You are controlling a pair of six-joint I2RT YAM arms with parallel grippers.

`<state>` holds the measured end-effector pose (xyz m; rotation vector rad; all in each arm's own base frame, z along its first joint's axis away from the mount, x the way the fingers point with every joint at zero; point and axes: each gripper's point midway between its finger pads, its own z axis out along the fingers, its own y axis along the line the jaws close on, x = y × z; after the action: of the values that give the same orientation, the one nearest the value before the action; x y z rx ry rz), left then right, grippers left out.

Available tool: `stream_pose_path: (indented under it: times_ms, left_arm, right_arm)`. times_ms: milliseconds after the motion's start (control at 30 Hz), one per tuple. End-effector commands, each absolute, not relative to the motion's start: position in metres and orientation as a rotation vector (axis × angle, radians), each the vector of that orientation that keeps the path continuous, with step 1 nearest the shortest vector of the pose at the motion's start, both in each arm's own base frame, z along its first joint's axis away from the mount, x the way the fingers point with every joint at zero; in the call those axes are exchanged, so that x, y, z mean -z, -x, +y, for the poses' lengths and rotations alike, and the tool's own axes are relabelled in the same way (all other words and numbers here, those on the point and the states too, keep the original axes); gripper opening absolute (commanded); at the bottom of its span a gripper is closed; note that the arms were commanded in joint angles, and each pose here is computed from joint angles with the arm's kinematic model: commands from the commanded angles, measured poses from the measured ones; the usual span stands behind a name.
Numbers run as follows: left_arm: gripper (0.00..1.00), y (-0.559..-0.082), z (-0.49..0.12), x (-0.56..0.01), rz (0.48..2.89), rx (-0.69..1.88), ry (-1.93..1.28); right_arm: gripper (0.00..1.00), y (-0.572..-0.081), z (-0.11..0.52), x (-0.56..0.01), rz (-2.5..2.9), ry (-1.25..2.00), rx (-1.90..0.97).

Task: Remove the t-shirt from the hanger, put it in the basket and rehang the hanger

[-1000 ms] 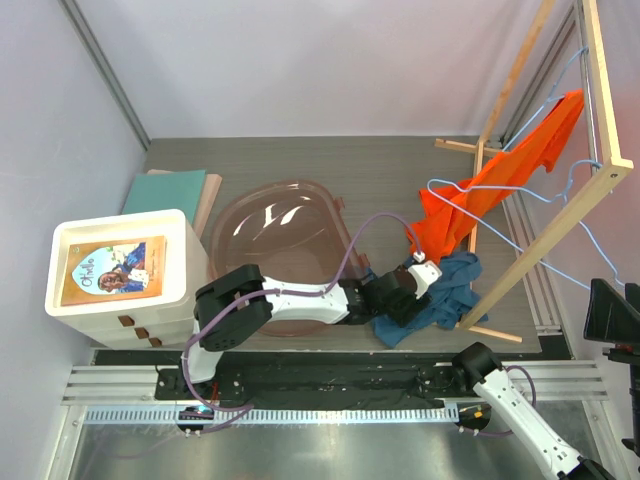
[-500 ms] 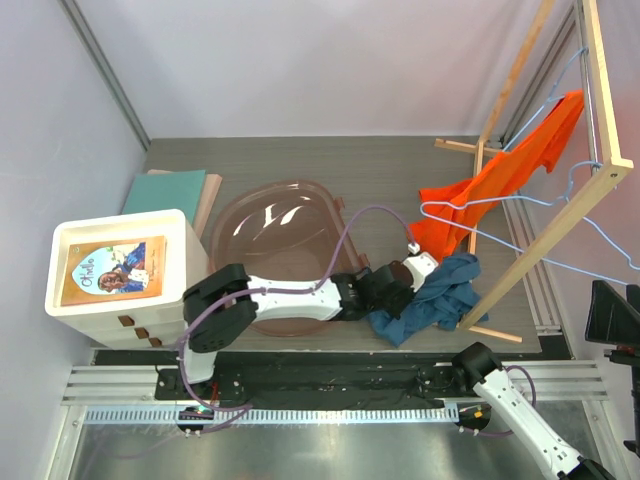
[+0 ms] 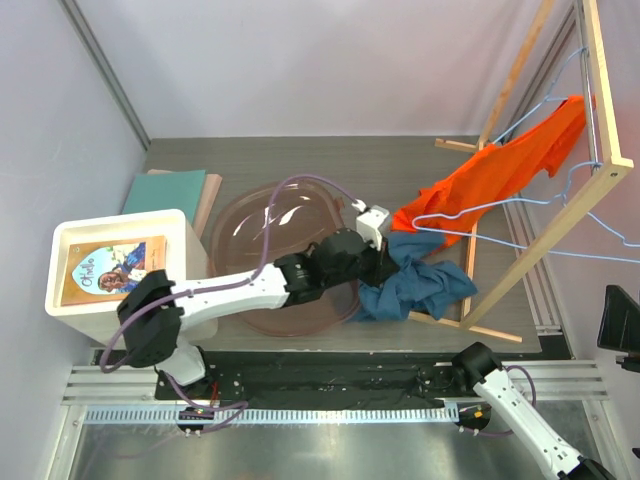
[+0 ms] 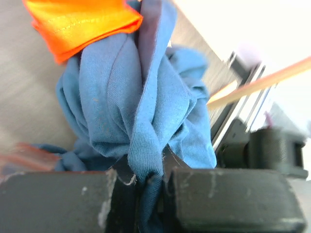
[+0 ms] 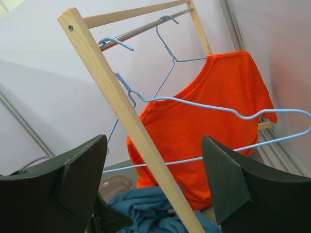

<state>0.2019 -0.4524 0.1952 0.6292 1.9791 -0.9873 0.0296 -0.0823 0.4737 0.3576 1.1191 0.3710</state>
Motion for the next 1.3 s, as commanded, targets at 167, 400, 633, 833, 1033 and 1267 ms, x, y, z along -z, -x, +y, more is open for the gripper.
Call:
stream_pose_path:
  times_ms: [167,400,633,833,1033,1267]
  left_arm:
    - [0.0,-0.245,-0.367,-0.354,1.676,0.965,-0.311]
    - [0.0,-0.241,-0.303,-0.438,1.526,0.807,-0.288]
    - [0.0,-0.24,-0.266,-0.439,1.529,0.713,-0.236]
    - [0.0,-0.242,-0.244,-0.423,1.552,0.614,-0.209]
    - [0.0,-0.249,-0.222,-0.443,1.511,0.502,-0.214]
    - [0.0,-0.25,-0.211,-0.456,1.498,0.426,-0.244]
  right_arm:
    - [0.83,-0.041,-0.077,-0.479,1.134,-0.344,-0.356]
    - [0.83,-0.044,-0.074,-0.476,1.137,-0.348,-0.365]
    - [0.83,-0.047,-0.073,-0.474,1.144,-0.347,-0.363]
    - [0.83,-0.051,-0.071,-0.47,1.155,-0.349,-0.357]
    - [0.83,-0.054,-0.069,-0.469,1.163,-0.343,-0.354]
    - [0.83,-0.055,-0.068,-0.467,1.165,-0.349,-0.36]
